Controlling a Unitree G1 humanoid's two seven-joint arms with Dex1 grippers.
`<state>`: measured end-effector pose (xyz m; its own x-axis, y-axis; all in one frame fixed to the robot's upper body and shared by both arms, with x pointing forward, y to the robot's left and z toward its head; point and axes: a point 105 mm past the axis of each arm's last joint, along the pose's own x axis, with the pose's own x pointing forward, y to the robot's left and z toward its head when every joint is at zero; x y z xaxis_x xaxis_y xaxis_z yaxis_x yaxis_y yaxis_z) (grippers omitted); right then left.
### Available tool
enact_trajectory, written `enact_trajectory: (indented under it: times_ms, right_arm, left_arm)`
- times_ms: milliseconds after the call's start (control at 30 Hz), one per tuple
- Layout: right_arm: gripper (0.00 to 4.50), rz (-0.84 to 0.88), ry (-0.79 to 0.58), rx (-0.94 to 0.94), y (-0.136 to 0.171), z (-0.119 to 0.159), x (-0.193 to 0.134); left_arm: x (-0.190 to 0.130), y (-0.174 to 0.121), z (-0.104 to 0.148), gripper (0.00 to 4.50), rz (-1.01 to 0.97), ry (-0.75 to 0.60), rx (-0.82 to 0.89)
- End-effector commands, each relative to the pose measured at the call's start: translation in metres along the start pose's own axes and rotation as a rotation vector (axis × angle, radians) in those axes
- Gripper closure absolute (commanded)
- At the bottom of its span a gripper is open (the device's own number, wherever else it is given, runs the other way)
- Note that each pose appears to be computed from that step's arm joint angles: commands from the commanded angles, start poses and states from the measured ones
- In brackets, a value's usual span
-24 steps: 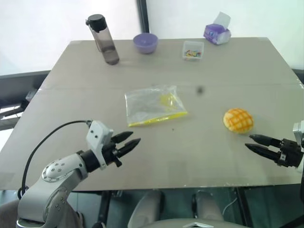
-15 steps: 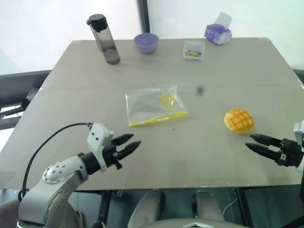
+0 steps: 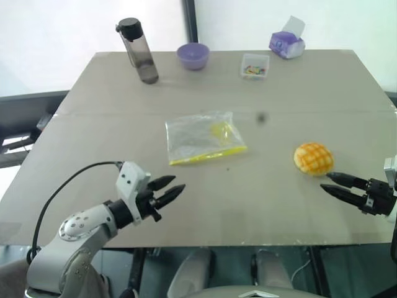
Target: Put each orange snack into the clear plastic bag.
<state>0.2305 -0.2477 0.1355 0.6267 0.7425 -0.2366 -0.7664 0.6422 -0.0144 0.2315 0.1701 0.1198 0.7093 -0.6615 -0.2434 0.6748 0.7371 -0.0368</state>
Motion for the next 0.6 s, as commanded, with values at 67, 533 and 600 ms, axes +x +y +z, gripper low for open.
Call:
enact_trajectory:
  times_ms: [67,533,600]
  right_arm:
    - [2.64,0.012,-0.029,-0.037,0.000,0.008,0.001]
    - [2.64,0.068,-0.087,-0.048,0.016,0.031,0.019]
    - [2.64,0.066,-0.084,-0.050,0.016,0.033,0.021]
  left_arm:
    - [-0.001,0.001,0.008,2.43,0.010,-0.032,0.030]
    - [0.013,0.074,0.020,2.43,0.161,-0.115,-0.118]
    - [0.016,0.081,0.021,2.43,0.168,-0.114,-0.125]
